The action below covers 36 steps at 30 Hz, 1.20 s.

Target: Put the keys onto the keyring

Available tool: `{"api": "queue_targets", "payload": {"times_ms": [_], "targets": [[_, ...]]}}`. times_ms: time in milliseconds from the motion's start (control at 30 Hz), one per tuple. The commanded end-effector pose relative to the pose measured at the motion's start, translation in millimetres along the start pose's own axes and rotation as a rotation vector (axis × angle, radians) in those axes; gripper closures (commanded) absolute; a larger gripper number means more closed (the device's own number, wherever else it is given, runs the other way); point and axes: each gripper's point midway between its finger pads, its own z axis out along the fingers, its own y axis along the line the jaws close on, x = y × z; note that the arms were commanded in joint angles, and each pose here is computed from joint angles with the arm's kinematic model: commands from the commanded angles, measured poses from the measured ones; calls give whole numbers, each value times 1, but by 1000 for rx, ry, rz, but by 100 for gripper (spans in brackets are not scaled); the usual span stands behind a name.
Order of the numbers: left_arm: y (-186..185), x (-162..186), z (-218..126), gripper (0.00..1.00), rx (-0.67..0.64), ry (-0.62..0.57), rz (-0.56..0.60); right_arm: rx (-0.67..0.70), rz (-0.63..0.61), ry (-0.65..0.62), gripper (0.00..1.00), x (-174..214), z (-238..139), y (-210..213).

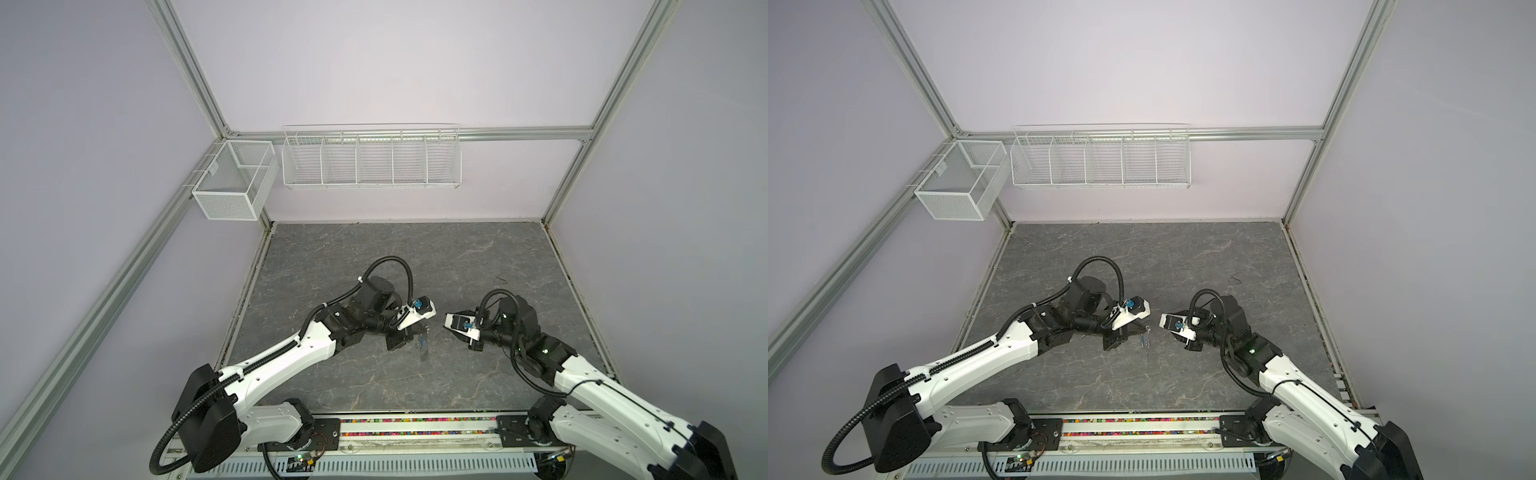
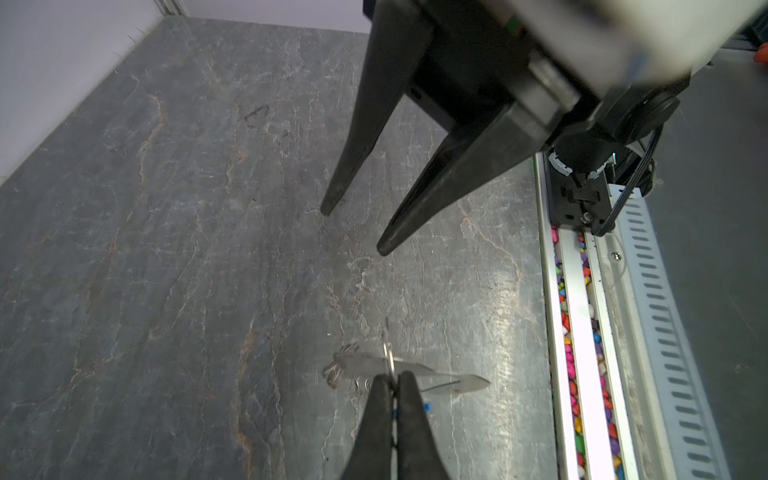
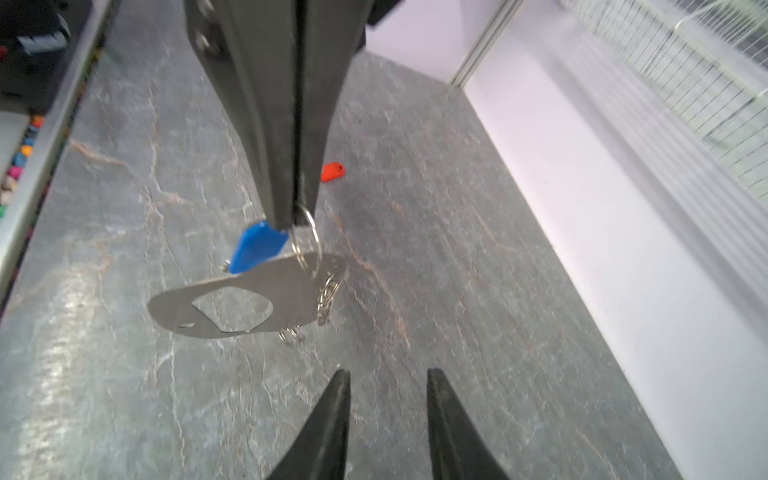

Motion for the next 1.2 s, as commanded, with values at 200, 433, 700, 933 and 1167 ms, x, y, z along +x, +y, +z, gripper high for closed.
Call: {"api": "queue_targets", "payload": {"times_ms": [200, 433, 700, 933, 1167], "targets": [[-2, -7, 6, 100, 76, 79, -34, -74, -47, -117, 74, -28, 3, 20], [-4, -10, 8, 100, 111, 93, -73, -26, -130, -21, 76, -16, 17, 23], [-7, -14, 11, 100, 152, 107, -96, 51, -157, 26, 76, -12, 23, 11], [-6, -15, 17, 100, 181, 124, -119, 66, -156, 38, 76, -10, 27, 10], [-6, -19, 19, 100, 190, 120, -111, 19, -180, 18, 79, -10, 29, 23]]}}
